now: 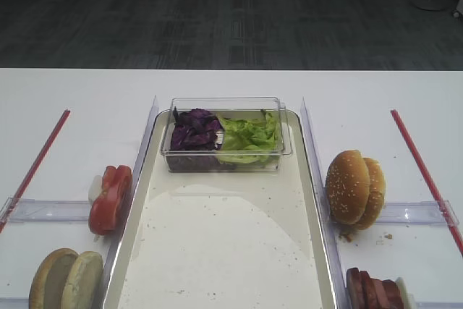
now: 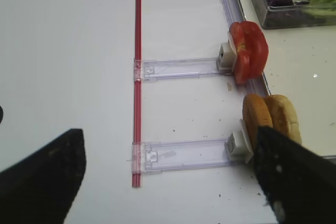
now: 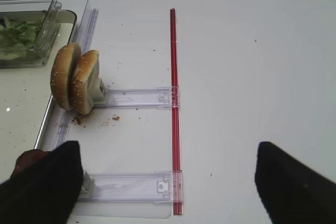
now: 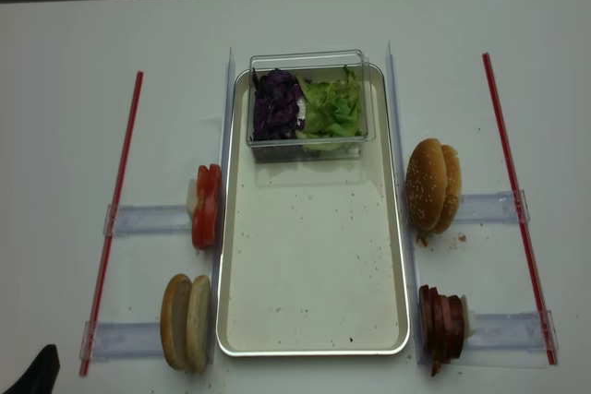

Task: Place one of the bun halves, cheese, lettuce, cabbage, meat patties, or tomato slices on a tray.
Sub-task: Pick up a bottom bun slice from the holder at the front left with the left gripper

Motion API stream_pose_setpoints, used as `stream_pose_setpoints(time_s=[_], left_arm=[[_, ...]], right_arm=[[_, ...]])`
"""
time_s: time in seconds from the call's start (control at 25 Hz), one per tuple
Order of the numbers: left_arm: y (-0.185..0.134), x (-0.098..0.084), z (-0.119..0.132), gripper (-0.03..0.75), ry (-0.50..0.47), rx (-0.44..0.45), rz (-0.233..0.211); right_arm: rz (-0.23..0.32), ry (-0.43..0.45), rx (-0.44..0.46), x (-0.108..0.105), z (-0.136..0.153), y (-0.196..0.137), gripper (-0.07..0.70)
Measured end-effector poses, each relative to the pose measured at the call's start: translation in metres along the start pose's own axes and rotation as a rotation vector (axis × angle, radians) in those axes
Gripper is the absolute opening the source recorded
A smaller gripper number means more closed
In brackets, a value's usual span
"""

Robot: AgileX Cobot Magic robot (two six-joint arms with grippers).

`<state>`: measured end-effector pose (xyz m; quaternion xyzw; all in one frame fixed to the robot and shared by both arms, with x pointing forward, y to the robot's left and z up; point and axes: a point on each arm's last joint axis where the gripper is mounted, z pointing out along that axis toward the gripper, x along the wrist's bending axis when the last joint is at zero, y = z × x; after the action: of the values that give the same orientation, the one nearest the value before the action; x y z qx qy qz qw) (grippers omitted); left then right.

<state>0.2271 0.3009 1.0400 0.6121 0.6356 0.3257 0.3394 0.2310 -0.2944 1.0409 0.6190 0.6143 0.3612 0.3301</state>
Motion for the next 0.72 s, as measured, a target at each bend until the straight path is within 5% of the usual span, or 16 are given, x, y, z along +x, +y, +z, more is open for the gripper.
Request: stream_pose_setpoints(time_s=[0.36, 0.72], left_arm=[[0.002, 0.0, 0.002, 0.598, 0.0, 0.021, 0.067], [0.041, -0.004, 0.01, 0.598, -0.03, 0.137, 0.058]], right_arm=[[0.0, 0.0, 0.0, 0.0, 0.0, 0.0, 0.676], [0.0, 0.0, 0.0, 0.0, 0.0, 0.0, 0.676]])
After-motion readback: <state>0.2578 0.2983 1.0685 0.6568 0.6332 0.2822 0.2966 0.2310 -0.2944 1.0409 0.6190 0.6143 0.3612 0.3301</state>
